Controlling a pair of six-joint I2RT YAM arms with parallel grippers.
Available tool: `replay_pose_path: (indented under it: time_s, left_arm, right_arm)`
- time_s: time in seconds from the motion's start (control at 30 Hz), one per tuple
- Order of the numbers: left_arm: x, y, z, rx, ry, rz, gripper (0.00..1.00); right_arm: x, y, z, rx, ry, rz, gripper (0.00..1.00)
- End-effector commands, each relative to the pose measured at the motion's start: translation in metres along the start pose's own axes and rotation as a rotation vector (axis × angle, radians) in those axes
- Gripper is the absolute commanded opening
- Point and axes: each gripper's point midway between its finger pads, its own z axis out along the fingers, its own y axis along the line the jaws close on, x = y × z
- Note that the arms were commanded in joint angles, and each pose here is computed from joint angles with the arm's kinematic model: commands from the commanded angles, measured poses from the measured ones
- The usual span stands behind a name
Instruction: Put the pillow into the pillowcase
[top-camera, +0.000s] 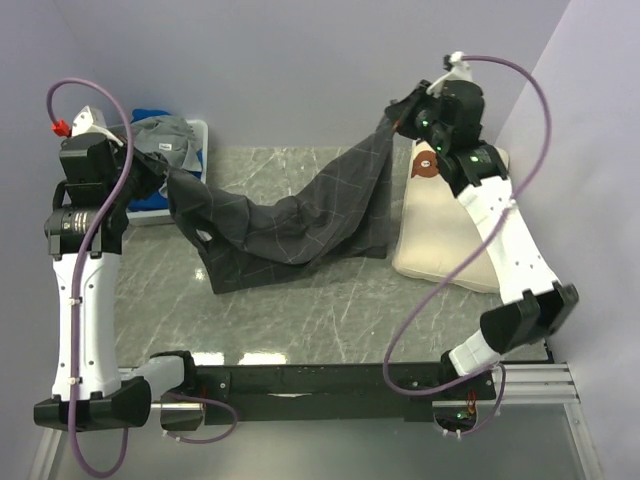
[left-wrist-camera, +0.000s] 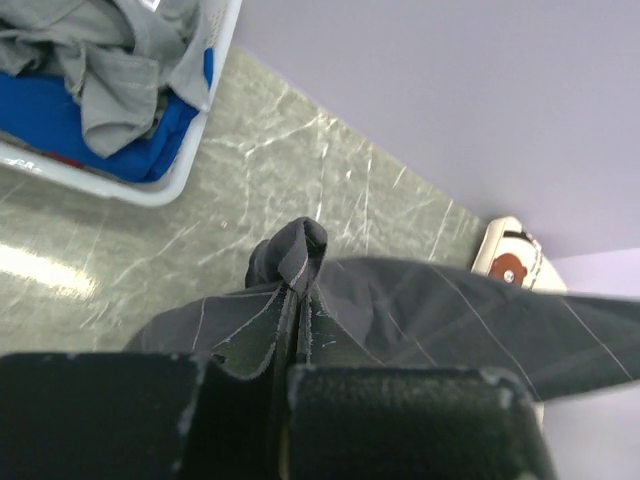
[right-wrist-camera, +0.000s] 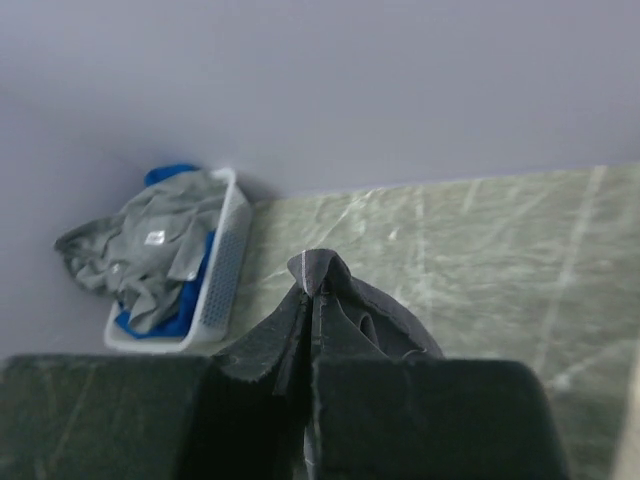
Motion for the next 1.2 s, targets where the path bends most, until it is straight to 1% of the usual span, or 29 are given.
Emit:
replay_pose_path:
  time_s: [0.0,0.03,0.1,0.17,0.2,0.23,0.3,0.33,0.37,0.4,0.43,0.47,0.53,0.57,0.63,0.73,0.77,0.8,0.83,0.87,0.9,0.93,0.97,1.0,1.03,1.07,1.1,1.13,1.17]
  left_arm:
    - [-0.030,-0.020,-0.039,0.047,-0.094,0.054,0.04]
    - [-0.031,-0.020,-0.044,0.040,-0.094,0.052,0.04]
    - [-0.043,-0.029,-0.061,0.059,-0.139,0.035,0.06]
    - [-0.048,-0.034,-0.069,0.083,-0.163,0.030,0.08]
    - [-0.048,-0.034,-0.071,0.086,-0.169,0.027,0.09]
    - [-0.047,-0.032,-0.069,0.078,-0.162,0.026,0.09]
    - [-0.038,-0.025,-0.060,0.046,-0.123,0.012,0.04]
    - [-0.033,-0.023,-0.059,0.045,-0.107,0.003,0.01]
    - [-0.022,-0.016,-0.051,0.029,-0.076,-0.011,0.01]
    - [-0.022,-0.020,-0.057,0.062,-0.099,-0.031,0.01]
    - [-0.016,-0.021,-0.055,0.085,-0.087,-0.039,0.01]
    - [-0.003,-0.013,-0.047,0.075,-0.058,-0.046,0.01]
    - [0.007,-0.017,-0.043,0.117,-0.016,-0.023,0.01]
    - [0.014,-0.020,-0.040,0.147,0.020,-0.007,0.01]
    - [0.029,-0.034,-0.039,0.245,0.092,0.045,0.01]
    - [0.036,-0.040,-0.042,0.290,0.108,0.087,0.01]
    - [0.035,-0.038,-0.043,0.282,0.096,0.088,0.01]
    - [0.034,-0.039,-0.045,0.283,0.087,0.082,0.01]
    - [0.033,-0.038,-0.044,0.278,0.086,0.076,0.01]
    - [0.033,-0.036,-0.043,0.266,0.085,0.071,0.01]
    - [0.034,-0.034,-0.038,0.251,0.092,0.050,0.01]
    - [0.035,-0.031,-0.034,0.234,0.096,0.039,0.01]
    - [0.034,-0.028,-0.031,0.213,0.089,0.026,0.01]
    - [0.034,-0.023,-0.024,0.182,0.085,0.000,0.01]
    - [0.033,-0.021,-0.021,0.167,0.082,-0.011,0.01]
    - [0.033,-0.019,-0.018,0.153,0.080,-0.022,0.01]
    - [0.031,-0.016,-0.015,0.133,0.070,-0.043,0.01]
    - [0.031,-0.014,-0.012,0.120,0.064,-0.053,0.01]
    - [0.029,-0.015,-0.011,0.121,0.053,-0.069,0.01]
  right_arm:
    - [-0.033,0.073,0.004,-0.278,-0.082,-0.011,0.00]
    - [-0.028,0.079,0.011,-0.286,-0.066,-0.016,0.00]
    - [-0.045,0.093,0.007,-0.318,-0.102,-0.019,0.00]
    - [-0.042,0.080,0.022,-0.249,-0.080,-0.019,0.00]
    - [-0.058,0.080,0.020,-0.219,-0.115,-0.029,0.00]
    - [-0.040,0.057,0.037,-0.123,-0.054,-0.027,0.00]
    - [-0.046,0.035,0.043,-0.046,-0.052,-0.029,0.00]
    - [-0.031,0.015,0.054,0.012,0.003,-0.029,0.01]
    - [-0.028,0.003,0.059,0.043,0.014,-0.033,0.06]
    - [-0.027,-0.016,0.064,0.089,0.026,-0.026,0.06]
    - [-0.005,-0.037,0.075,0.144,0.098,-0.016,0.03]
    - [-0.001,-0.041,0.077,0.142,0.124,-0.010,0.00]
    - [0.012,-0.043,0.081,0.126,0.160,-0.010,0.00]
    - [0.032,-0.049,0.084,0.132,0.200,-0.004,0.00]
    - [0.036,-0.035,0.081,0.090,0.191,-0.014,0.00]
    - [0.058,-0.029,0.083,0.109,0.251,-0.063,0.10]
    - [0.055,-0.026,0.082,0.128,0.239,-0.078,0.25]
    - [0.059,-0.038,0.082,0.193,0.246,-0.114,0.37]
    - [0.066,-0.032,0.081,0.204,0.253,-0.137,0.49]
    - [0.078,-0.038,0.078,0.237,0.273,-0.165,0.72]
    - [0.077,-0.037,0.076,0.250,0.244,-0.188,0.79]
    - [0.060,-0.027,0.059,0.263,0.177,-0.209,0.85]
    - [0.088,-0.028,0.051,0.279,0.214,-0.242,0.99]
    - [0.067,-0.008,0.033,0.239,0.126,-0.233,1.00]
    - [0.068,-0.003,0.022,0.232,0.108,-0.231,1.00]
    - [0.106,0.001,0.014,0.213,0.169,-0.234,1.00]
    - [0.091,0.026,-0.008,0.130,0.095,-0.205,1.00]
    - [0.130,0.015,-0.017,0.140,0.145,-0.219,1.00]
    - [0.159,0.047,-0.036,0.052,0.164,-0.214,1.00]
